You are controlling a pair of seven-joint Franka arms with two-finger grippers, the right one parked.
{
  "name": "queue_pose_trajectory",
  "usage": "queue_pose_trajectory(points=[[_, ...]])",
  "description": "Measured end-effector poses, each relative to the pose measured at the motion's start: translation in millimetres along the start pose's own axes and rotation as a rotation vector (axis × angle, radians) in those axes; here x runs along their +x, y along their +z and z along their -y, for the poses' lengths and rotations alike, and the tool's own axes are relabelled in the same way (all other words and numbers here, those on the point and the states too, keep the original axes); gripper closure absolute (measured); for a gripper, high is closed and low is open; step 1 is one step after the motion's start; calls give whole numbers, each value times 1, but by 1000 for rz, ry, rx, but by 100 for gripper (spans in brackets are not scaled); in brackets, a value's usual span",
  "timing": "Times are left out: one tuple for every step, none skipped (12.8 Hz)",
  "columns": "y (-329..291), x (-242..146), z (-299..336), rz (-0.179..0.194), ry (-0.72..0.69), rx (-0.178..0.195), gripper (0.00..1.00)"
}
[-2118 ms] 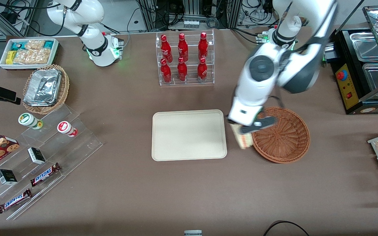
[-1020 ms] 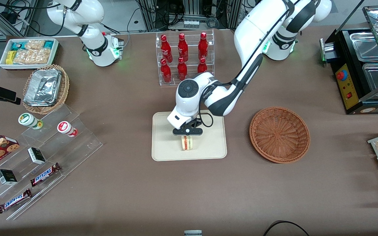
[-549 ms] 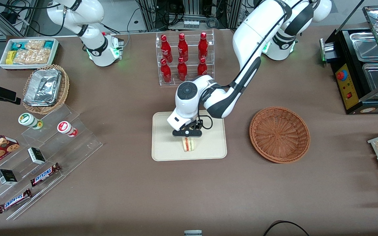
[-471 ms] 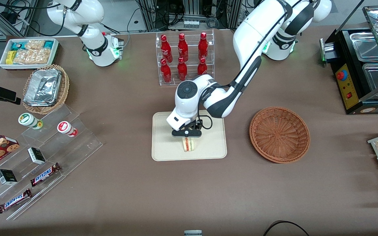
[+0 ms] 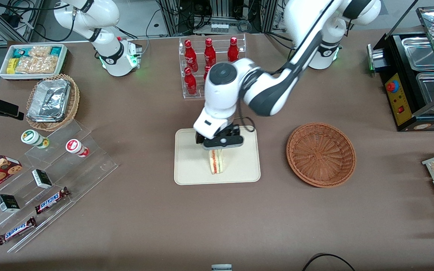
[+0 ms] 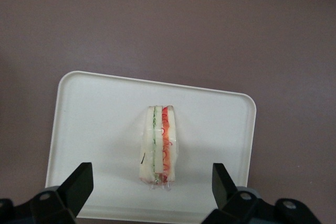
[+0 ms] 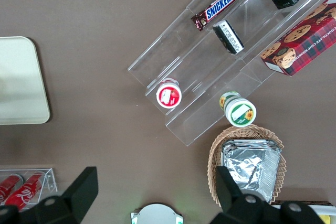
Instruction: Place sandwich from basket to tray
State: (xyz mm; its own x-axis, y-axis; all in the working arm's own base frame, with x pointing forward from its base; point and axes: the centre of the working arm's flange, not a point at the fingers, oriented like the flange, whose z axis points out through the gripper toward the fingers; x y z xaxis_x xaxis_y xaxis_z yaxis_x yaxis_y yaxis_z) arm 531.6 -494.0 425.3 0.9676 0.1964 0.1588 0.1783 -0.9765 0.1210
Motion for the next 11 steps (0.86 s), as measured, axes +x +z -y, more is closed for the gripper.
queue_pose_trajectory(points=[[-23,13,16,-5,-29,12,0],[-45,25,35,-10,-58,28,0],[-64,34,53,-11,-82,43,0],[-81,41,72,-8,-97,66,0],[-98,48,91,-1,-99,93,0],[-115,56,111,12,-94,113,0],[-129,64,132,30,-84,126,0],[-142,72,152,48,-69,137,0],[-153,81,174,63,-53,142,0],[-163,90,196,81,-31,143,0],[-172,99,220,103,-2,140,0]])
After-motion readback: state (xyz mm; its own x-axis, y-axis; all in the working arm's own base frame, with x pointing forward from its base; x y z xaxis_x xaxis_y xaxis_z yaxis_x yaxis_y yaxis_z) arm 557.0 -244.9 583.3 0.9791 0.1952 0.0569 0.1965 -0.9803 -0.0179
